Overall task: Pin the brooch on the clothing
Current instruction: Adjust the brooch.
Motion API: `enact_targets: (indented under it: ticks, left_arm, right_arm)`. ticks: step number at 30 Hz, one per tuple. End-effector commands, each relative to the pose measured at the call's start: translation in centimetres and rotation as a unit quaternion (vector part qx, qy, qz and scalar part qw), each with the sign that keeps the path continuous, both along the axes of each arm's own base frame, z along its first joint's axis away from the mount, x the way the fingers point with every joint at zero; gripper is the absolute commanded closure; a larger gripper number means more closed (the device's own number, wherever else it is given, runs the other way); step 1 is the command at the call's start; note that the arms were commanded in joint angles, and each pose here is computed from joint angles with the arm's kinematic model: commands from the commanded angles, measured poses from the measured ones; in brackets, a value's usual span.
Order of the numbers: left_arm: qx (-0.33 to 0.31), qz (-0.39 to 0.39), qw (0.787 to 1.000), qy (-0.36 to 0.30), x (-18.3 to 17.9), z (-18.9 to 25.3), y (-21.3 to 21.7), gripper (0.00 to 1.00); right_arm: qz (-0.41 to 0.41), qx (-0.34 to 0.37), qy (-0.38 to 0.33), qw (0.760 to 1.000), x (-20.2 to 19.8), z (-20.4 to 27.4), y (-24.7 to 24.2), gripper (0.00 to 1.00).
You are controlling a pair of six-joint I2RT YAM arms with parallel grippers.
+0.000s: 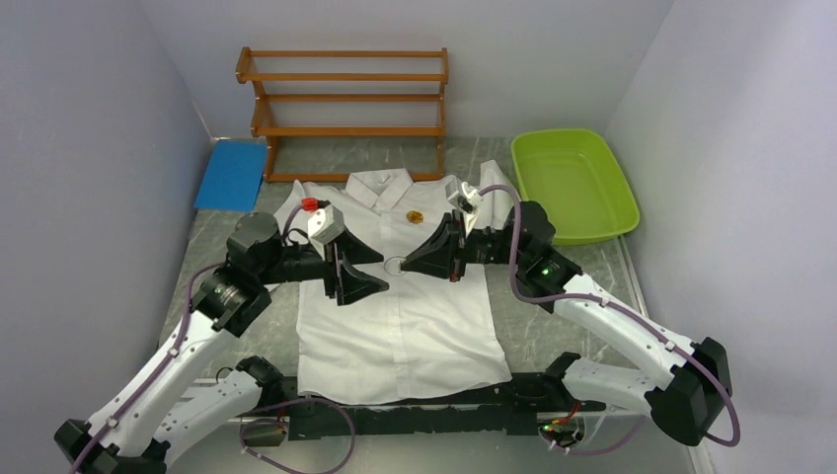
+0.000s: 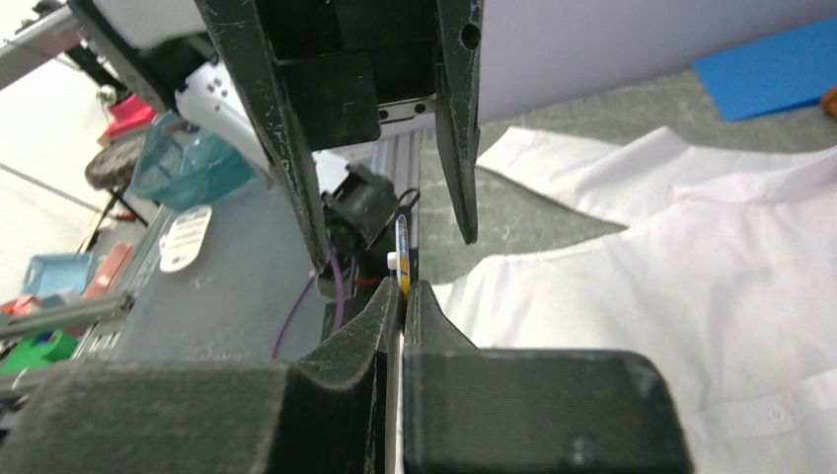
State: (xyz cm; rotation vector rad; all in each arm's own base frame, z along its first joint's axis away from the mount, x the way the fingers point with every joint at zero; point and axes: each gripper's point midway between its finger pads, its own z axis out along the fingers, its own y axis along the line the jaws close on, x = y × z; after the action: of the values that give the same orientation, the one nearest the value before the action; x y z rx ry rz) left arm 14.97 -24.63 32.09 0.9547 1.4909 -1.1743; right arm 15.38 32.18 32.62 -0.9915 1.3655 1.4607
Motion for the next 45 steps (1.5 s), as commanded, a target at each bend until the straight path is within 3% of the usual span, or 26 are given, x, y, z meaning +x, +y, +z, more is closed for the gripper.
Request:
enact_targets:
  ticks: [1,8,24,28,31,32,35,38,41,45]
  left_arm:
    - [0.017,-0.095,0.995,0.019,-2.5,-0.5,-0.6,0.37]
    - [0.006,-0.104,0.994,0.019,-2.4,-0.3,-1.0,0.51]
    - [0.030,-0.104,0.993,0.045,-0.8,-2.2,-1.9,0.66]
    - [0.033,-0.106,0.993,0.040,-0.6,-2.4,-2.0,0.80]
    - [0.030,-0.113,0.992,0.038,-0.7,-2.3,-2.1,0.97]
    - [0.028,-0.112,0.993,0.038,-0.6,-2.2,-2.1,0.97]
    - [0.017,-0.092,0.995,0.039,-0.2,-1.9,-2.2,0.97]
    - [-0.009,-0.064,0.998,0.022,0.2,-1.2,-2.0,0.97]
    - [-0.033,-0.022,0.999,-0.006,1.0,-0.5,-1.5,0.97]
    - [-0.077,0.004,0.996,-0.037,1.2,0.9,-1.0,0.97]
  right_arm:
    - [0.059,-0.042,-0.015,0.997,-1.8,-0.4,-0.6,1.00]
    - [0.074,-0.051,-0.008,0.996,-2.1,-0.6,-0.5,1.00]
    - [0.060,-0.061,-0.010,0.996,-1.4,-0.9,-0.3,1.00]
    - [0.060,-0.062,-0.009,0.996,-1.3,-0.9,-0.3,1.00]
    - [0.052,-0.065,-0.007,0.997,-1.1,-1.0,-0.3,1.00]
    - [0.043,-0.065,-0.006,0.997,-0.8,-1.0,-0.3,0.96]
    - [0.012,-0.047,-0.006,0.999,-0.3,-0.6,-0.5,0.60]
    - [-0.019,-0.005,-0.010,1.000,-0.2,0.1,-1.0,0.36]
    - [-0.044,0.042,-0.002,0.998,-0.2,0.9,-1.6,0.28]
    - [-0.049,0.108,0.022,0.993,-0.4,1.7,-1.9,0.31]
